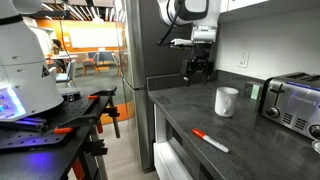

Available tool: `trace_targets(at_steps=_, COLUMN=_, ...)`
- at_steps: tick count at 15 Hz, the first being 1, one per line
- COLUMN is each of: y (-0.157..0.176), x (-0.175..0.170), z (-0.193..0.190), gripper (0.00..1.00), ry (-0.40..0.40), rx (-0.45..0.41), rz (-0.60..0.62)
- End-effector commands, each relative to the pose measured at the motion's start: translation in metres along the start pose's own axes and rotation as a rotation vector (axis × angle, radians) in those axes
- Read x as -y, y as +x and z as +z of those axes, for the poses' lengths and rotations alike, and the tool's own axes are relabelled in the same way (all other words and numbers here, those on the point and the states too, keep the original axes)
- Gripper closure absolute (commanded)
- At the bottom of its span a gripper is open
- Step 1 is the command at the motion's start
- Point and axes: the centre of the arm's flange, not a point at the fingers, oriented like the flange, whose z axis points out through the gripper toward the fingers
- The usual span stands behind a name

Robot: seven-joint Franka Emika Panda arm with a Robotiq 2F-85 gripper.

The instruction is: Put the marker in the mug

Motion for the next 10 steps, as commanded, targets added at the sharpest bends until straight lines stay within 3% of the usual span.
trace_targets(at_steps=1, y=0.001, x=0.0, z=-0.001, gripper=0.0, ry=0.001, rx=-0.001, rz=0.002)
trace_targets(at_steps=5, y=0.016, x=-0.007, z=0.007, gripper=0.0, ry=-0.008, rx=0.006, rz=0.039)
trace_targets(at_steps=8, y=0.057, x=-0.032, z=0.036, gripper=0.0, ry=0.006, rx=0.003, rz=0.129)
trace_targets(at_steps=10, y=0.084, x=-0.045, z=0.058, gripper=0.0, ry=0.066, rx=0.045, rz=0.135)
